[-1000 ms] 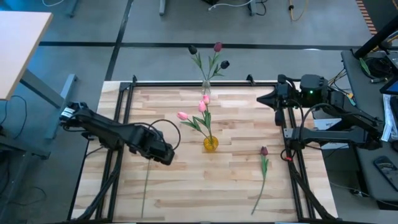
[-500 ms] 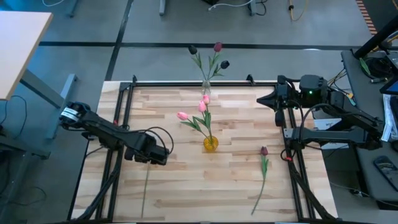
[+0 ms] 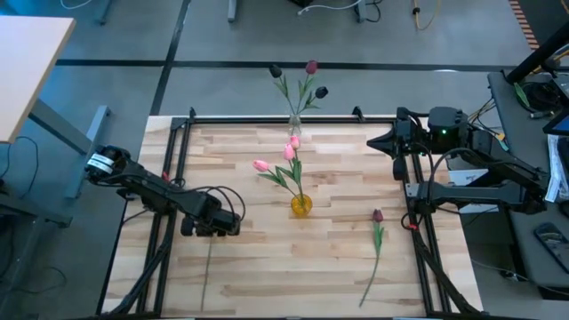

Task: Sort flowers into vase by color
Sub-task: Put the pink tulip into the yellow vase

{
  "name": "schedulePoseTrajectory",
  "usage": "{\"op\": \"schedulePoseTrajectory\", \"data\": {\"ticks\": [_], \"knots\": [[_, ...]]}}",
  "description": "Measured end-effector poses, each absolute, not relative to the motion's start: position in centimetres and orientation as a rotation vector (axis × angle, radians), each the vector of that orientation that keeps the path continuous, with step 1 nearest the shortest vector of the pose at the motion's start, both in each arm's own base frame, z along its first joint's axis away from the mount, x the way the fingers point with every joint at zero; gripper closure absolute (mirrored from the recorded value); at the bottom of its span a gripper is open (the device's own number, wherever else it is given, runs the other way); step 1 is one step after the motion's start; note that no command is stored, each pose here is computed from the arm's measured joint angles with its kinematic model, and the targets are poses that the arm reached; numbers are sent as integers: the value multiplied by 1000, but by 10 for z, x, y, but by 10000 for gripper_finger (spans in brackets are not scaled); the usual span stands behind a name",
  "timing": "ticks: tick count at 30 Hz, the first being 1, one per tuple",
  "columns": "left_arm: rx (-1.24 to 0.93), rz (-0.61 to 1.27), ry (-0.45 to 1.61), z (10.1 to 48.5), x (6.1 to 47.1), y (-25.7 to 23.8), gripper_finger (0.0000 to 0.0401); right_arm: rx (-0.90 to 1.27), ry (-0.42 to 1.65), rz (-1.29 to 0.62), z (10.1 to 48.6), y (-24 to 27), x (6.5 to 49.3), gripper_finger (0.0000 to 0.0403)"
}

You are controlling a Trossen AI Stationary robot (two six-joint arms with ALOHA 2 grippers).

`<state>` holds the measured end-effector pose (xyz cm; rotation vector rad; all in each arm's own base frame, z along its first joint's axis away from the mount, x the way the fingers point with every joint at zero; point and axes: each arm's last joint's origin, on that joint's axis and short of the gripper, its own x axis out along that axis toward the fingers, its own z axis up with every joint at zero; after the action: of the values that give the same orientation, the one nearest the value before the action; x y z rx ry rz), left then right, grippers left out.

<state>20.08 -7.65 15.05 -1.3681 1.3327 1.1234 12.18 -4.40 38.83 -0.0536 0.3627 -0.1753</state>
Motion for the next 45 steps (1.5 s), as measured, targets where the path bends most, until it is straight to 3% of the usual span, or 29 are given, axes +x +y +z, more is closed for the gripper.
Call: {"op": "schedulePoseTrajectory", "data": {"ticks": [9, 23, 32, 39, 45], "knots": [[-1299, 1174, 1345, 167, 203, -77, 288, -53, 363, -176, 388, -44, 122, 390], [-1277, 1175, 1298, 152, 197, -74, 293, -56, 366, -184, 388, -45, 123, 390], [-1323, 1149, 1246, 138, 195, -73, 333, -68, 359, -183, 389, -45, 123, 390], [-1317, 1130, 1208, 138, 196, -74, 395, -70, 360, -182, 389, -45, 123, 390], [-1295, 1109, 991, 161, 214, -84, 399, -79, 361, -180, 389, -45, 123, 390]]}}
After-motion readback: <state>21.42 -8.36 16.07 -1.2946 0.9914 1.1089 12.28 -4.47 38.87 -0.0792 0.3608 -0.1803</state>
